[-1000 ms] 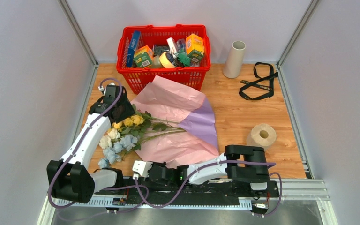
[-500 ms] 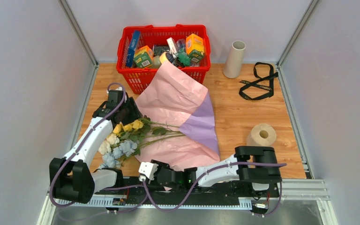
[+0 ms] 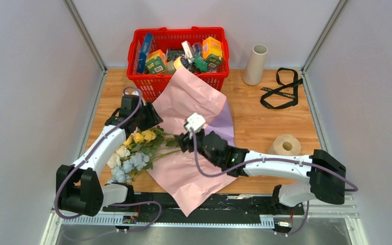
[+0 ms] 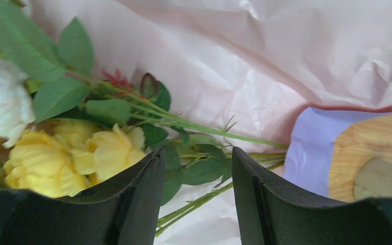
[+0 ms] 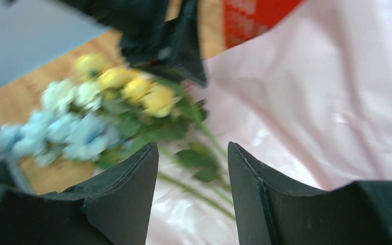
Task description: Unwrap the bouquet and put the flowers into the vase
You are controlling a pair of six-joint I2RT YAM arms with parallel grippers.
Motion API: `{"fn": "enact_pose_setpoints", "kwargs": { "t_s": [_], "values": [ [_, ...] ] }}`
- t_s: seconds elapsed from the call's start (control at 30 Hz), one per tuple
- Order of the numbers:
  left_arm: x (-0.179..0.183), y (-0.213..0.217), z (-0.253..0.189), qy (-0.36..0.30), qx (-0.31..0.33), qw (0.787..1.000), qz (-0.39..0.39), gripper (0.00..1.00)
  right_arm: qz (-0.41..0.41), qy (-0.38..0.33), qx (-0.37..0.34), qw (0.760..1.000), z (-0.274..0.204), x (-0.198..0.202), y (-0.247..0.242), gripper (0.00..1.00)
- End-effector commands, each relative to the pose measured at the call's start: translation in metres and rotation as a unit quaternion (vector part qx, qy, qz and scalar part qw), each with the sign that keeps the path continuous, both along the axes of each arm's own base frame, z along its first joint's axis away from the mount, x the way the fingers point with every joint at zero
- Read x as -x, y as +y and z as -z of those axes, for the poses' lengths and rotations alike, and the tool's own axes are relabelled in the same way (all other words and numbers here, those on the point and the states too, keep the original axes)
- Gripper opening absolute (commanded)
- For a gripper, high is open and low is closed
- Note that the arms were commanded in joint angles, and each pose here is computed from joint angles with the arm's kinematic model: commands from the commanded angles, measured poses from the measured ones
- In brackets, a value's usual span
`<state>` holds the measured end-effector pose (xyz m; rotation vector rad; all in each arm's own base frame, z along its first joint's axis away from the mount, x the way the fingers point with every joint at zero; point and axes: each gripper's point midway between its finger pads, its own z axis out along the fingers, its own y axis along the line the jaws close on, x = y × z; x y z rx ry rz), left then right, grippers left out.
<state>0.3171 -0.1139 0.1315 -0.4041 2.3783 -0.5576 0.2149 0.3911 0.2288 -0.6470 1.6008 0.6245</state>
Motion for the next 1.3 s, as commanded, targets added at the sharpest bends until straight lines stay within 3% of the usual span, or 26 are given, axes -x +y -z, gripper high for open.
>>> {"fn": "enact_pose_setpoints", "kwargs": {
  "t_s": [0.0,0.03,0.07,0.13,0.37,0.5,0.57,0.8,0.97,1.1,1.27],
  "values": [
    [-0.032,-0.036,-0.039,-0.083,0.034,0.995,0.035,0.58,0.043,0.029,-0.050,0.997,-0.012,-0.044,-0.021,0.47],
    [-0.036,-0.039,-0.041,-0.088,0.042,0.995,0.033,0.57,0.059,0.035,-0.058,0.996,-0.011,-0.059,-0.026,0.40],
    [-0.036,-0.041,-0.040,-0.088,0.048,0.994,0.031,0.57,0.064,0.046,-0.071,0.994,-0.010,-0.071,-0.028,0.24],
    [-0.038,-0.041,-0.038,-0.092,0.055,0.994,0.023,0.57,0.055,0.065,-0.095,0.992,-0.006,-0.090,-0.025,0.16],
    [-0.027,-0.018,-0.025,-0.079,0.007,0.997,-0.015,0.56,0.065,0.127,-0.185,0.972,0.024,-0.142,-0.013,0.15],
    [-0.014,0.006,-0.016,-0.069,-0.043,0.996,-0.043,0.56,0.134,0.194,-0.255,0.938,0.072,-0.171,-0.029,0.15],
    [-0.009,0.015,-0.010,-0.068,-0.061,0.994,-0.054,0.57,0.163,0.192,-0.273,0.929,0.090,-0.178,-0.038,0.13],
    [0.003,0.027,0.009,-0.045,-0.085,0.993,-0.069,0.58,0.254,0.220,-0.234,0.912,0.134,-0.199,-0.049,0.12],
    [-0.002,0.022,0.019,-0.030,-0.075,0.994,-0.072,0.57,0.341,0.259,-0.162,0.889,0.174,-0.202,-0.065,0.12],
    [-0.005,0.017,0.020,-0.018,-0.068,0.995,-0.068,0.57,0.342,0.257,-0.149,0.891,0.175,-0.201,-0.066,0.12],
    [-0.002,0.027,0.015,-0.025,-0.085,0.993,-0.084,0.57,0.386,0.282,-0.158,0.864,0.184,-0.207,-0.080,0.14]
  ]
}}
